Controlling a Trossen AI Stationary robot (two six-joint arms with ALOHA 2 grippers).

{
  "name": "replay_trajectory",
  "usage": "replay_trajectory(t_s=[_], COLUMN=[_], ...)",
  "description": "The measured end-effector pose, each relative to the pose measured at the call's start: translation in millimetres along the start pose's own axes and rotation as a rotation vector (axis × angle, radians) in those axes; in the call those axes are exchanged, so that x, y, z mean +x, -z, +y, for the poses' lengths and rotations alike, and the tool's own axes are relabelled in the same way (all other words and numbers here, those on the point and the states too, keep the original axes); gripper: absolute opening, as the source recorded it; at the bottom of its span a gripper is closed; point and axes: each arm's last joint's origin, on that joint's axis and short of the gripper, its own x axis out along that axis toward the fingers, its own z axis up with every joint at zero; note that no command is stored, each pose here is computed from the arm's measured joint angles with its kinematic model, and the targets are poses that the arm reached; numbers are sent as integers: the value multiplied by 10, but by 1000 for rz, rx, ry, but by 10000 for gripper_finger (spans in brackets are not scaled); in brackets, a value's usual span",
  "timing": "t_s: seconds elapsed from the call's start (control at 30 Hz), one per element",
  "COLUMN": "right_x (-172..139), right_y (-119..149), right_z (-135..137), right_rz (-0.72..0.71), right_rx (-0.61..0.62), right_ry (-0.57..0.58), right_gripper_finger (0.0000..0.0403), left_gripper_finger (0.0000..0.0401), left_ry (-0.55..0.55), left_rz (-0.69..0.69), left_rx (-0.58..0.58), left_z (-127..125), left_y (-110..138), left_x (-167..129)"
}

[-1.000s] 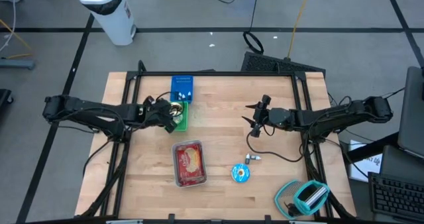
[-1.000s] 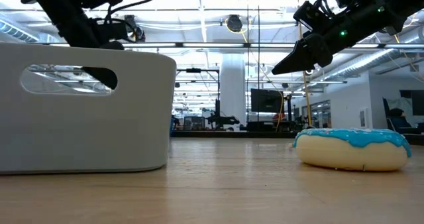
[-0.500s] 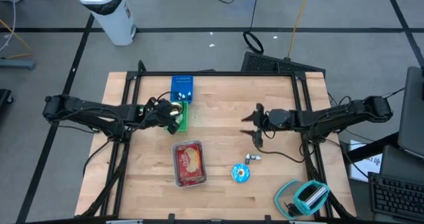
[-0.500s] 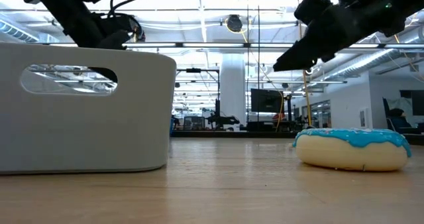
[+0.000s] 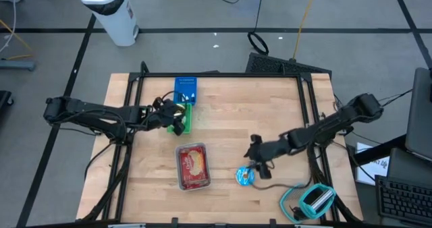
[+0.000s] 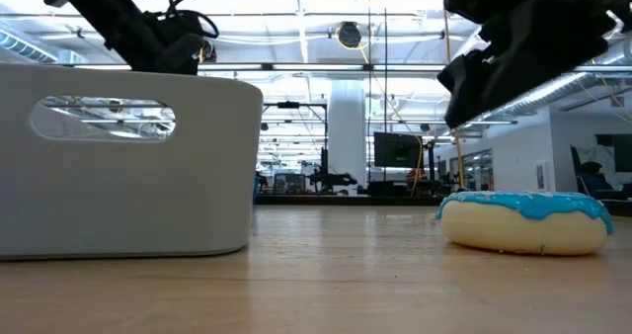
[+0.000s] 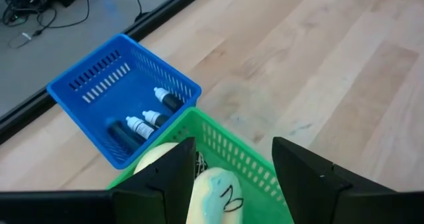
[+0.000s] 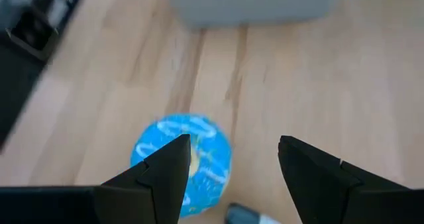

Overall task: Pick & Place Food Item
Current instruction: Put the blue donut into the green bin

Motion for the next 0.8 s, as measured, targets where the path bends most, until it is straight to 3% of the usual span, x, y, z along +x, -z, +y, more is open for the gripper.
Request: replay_trajectory(t_s=[0.2,0.47,0.8], right_x=[282,518,639], right_y=[8,140,222], right_z=[128,101,96], right_rz=[148,220,268], right_rx=[-37,-43,-38], right_ry=[9,57,36], right_gripper_finger=[221,222,211], left_gripper_finger=[200,200,200], left_ry=[-15,-22,-22], left_rz=[-3,-5,-6], left_rx=[-22,-68,-112], left_z=[35,49,49], left_y=[-19,-28,-28], left_x=[21,30,30])
